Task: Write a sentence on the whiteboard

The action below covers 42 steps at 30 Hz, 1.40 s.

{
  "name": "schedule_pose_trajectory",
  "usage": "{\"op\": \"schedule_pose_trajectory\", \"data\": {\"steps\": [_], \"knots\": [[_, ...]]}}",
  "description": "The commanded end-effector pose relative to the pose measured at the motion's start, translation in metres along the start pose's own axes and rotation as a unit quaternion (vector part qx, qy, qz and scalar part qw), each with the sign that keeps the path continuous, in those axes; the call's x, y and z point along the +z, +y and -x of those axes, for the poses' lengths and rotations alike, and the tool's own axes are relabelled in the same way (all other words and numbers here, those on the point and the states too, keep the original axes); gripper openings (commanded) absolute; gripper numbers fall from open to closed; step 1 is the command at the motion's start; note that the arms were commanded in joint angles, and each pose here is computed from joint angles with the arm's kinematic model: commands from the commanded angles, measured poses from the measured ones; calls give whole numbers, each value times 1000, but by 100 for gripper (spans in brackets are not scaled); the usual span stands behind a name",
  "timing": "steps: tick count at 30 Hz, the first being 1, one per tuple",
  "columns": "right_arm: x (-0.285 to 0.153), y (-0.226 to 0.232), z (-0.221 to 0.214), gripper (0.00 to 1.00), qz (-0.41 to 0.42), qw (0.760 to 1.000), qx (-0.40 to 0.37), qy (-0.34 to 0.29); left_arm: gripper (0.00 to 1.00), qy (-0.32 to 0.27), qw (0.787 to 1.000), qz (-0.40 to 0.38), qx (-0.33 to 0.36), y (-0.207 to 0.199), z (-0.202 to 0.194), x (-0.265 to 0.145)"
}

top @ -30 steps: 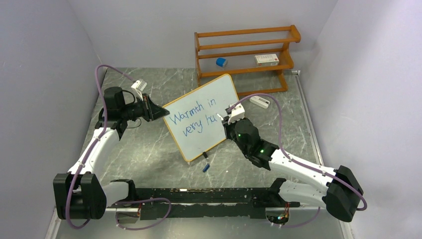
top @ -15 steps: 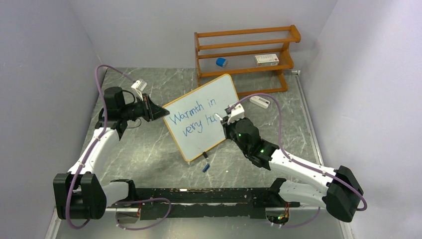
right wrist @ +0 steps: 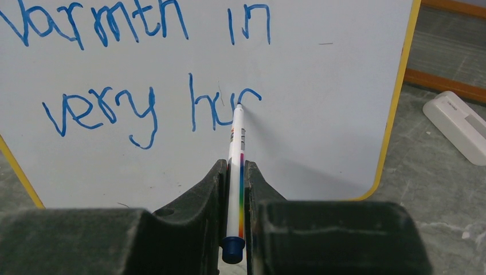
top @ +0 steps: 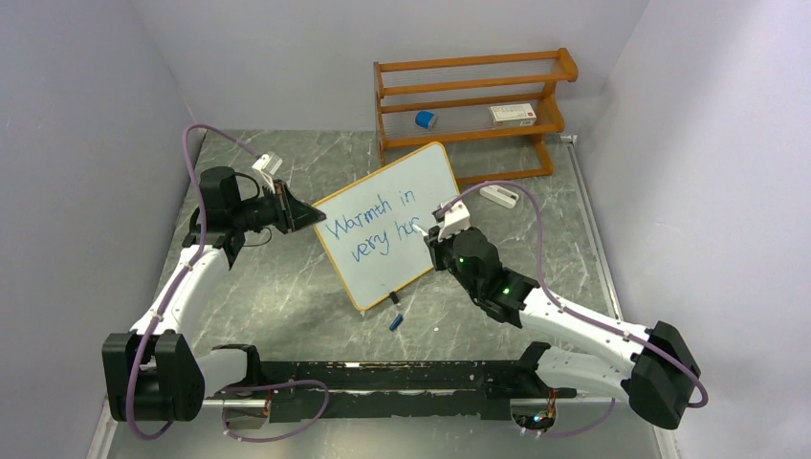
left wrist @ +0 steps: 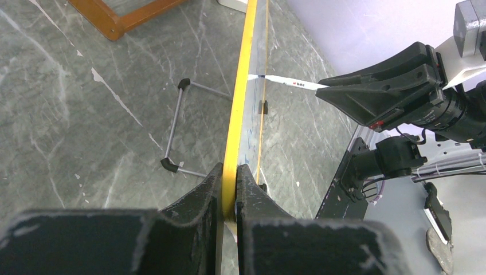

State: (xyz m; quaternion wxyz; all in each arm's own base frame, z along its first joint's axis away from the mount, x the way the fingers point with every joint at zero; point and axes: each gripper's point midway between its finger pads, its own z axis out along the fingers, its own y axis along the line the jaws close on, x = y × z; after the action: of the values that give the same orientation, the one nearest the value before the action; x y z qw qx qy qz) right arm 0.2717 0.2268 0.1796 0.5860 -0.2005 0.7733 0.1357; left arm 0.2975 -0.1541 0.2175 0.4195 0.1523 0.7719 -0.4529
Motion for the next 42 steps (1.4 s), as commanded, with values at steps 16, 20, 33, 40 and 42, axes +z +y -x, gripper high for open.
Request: {"op": "schedule_pose_trajectory", "data": {"steps": [16,20,33,40,42], "knots": [[-5,-11,-14,0,-24,999,3,21,5,11,998,57,-8,28,-9,0],[-6,-13,-15,0,-30,999,2,21,5,10,998,57,-7,28,-9,0],[0,-17,0,0,-45,999,3,-13,5,11,998,56,-7,27,-9,0],[4,-14,10,0,-40,999,2,-26,5,10,998,57,-7,28,-9,-1],[4,-14,11,0,-41,999,2,-29,5,11,998,57,-8,28,-10,-1]]}}
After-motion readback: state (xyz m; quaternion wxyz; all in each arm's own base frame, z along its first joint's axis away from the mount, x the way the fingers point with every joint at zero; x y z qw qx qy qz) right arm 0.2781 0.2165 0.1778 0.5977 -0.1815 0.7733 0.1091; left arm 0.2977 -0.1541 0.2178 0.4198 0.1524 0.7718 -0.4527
